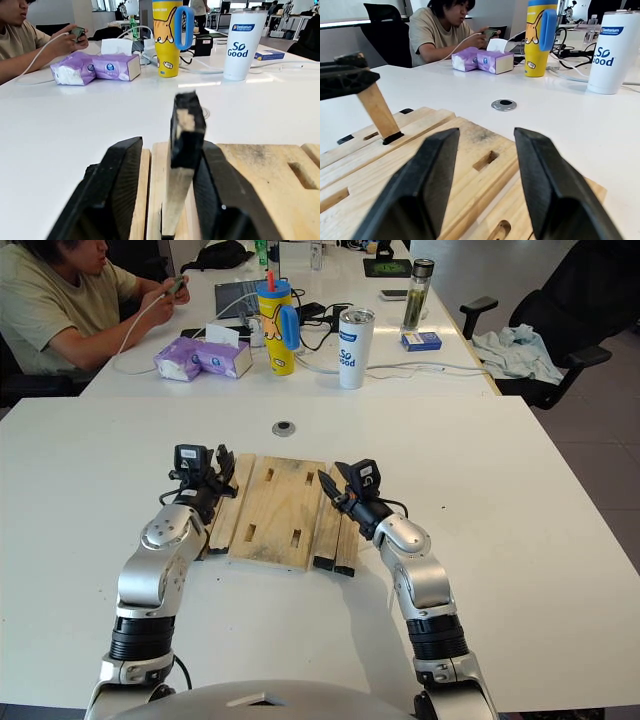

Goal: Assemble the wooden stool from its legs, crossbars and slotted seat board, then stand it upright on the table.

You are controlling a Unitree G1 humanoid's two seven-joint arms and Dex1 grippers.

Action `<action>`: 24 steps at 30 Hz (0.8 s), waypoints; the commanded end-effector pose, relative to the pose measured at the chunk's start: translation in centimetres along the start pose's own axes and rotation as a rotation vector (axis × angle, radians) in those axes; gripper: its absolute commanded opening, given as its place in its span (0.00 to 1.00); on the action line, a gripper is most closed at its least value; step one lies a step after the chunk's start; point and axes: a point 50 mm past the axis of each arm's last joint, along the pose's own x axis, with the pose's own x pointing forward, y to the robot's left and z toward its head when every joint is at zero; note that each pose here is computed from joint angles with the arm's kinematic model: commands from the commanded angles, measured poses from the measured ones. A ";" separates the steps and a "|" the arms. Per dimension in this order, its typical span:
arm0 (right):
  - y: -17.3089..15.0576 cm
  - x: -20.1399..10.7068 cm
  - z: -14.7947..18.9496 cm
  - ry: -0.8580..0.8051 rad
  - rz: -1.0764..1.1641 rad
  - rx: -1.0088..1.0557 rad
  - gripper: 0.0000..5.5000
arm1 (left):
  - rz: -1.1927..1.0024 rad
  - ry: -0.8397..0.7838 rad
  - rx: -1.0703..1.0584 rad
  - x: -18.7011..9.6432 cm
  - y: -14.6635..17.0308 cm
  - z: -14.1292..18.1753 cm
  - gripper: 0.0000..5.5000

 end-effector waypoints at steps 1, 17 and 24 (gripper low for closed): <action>0.1 0.1 0.0 0.007 0.006 0.000 0.37 | 0.001 0.041 0.029 0.0 0.0 -0.6 0.19; -1.8 0.4 0.3 -0.006 -0.095 0.112 0.47 | -0.028 -0.145 0.036 1.5 1.8 5.1 0.07; -4.3 0.5 1.9 -0.076 -0.076 0.194 0.67 | -0.156 -0.265 -0.030 2.2 1.9 8.6 0.07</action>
